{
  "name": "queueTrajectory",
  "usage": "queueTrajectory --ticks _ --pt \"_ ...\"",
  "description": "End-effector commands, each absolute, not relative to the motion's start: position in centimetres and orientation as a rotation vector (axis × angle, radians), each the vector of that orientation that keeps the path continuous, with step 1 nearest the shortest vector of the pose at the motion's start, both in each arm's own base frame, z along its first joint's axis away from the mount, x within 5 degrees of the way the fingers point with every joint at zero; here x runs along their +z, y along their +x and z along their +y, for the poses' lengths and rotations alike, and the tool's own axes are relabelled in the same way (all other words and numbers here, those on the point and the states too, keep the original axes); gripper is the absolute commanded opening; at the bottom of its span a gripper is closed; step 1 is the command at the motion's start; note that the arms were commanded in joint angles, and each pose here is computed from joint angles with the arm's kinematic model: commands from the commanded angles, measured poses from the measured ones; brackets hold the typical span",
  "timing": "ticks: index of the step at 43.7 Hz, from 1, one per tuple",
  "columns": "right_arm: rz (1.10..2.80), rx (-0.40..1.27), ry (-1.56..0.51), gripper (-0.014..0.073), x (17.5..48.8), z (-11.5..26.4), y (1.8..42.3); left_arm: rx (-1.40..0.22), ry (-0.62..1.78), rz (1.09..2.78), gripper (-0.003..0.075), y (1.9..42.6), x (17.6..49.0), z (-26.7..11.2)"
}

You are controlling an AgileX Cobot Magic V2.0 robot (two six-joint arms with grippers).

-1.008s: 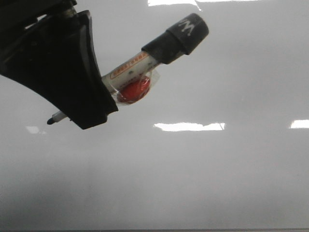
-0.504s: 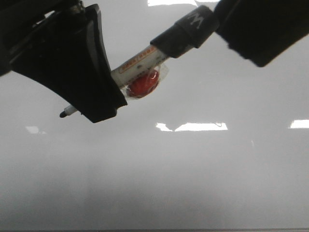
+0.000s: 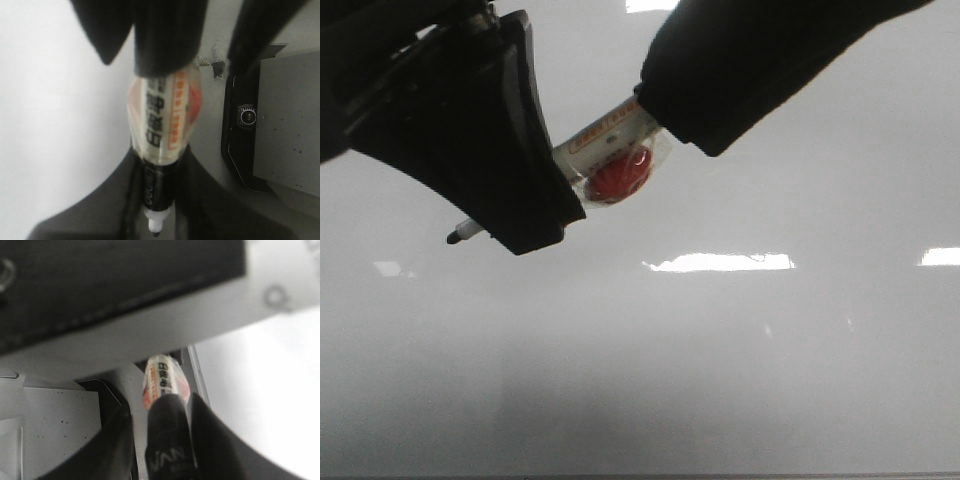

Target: Write number 6 on whiteboard

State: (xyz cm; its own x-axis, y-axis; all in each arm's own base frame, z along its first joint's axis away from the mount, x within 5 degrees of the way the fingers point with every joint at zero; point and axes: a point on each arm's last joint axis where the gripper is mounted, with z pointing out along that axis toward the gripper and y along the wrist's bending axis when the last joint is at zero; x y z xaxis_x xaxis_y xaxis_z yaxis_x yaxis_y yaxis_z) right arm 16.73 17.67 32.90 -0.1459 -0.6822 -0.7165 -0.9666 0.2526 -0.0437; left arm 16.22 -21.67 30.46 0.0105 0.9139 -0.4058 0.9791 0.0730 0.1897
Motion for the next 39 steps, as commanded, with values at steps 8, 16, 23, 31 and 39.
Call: queueTrajectory --ticks 8,16,23,31,39 --pt "1.840 0.618 -1.451 -0.0001 34.6 17.8 16.5 -0.244 1.793 1.855 0.0017 16.1 32.4 -22.1" --pt "1.851 0.627 -1.456 -0.0124 34.5 17.8 16.4 -0.218 1.785 1.838 0.0287 16.3 32.6 -22.0" --pt "1.876 0.612 -1.429 -0.0120 34.7 17.3 16.3 -0.137 1.693 1.884 0.0444 16.3 33.7 -20.7" --pt "2.028 0.446 -1.289 -0.0120 36.3 14.1 16.3 -0.128 1.490 1.951 0.0440 15.2 36.5 -17.4" --pt "2.198 0.336 -0.968 -0.0120 39.2 10.1 15.1 -0.186 1.237 1.989 0.0440 14.5 38.8 -13.2"
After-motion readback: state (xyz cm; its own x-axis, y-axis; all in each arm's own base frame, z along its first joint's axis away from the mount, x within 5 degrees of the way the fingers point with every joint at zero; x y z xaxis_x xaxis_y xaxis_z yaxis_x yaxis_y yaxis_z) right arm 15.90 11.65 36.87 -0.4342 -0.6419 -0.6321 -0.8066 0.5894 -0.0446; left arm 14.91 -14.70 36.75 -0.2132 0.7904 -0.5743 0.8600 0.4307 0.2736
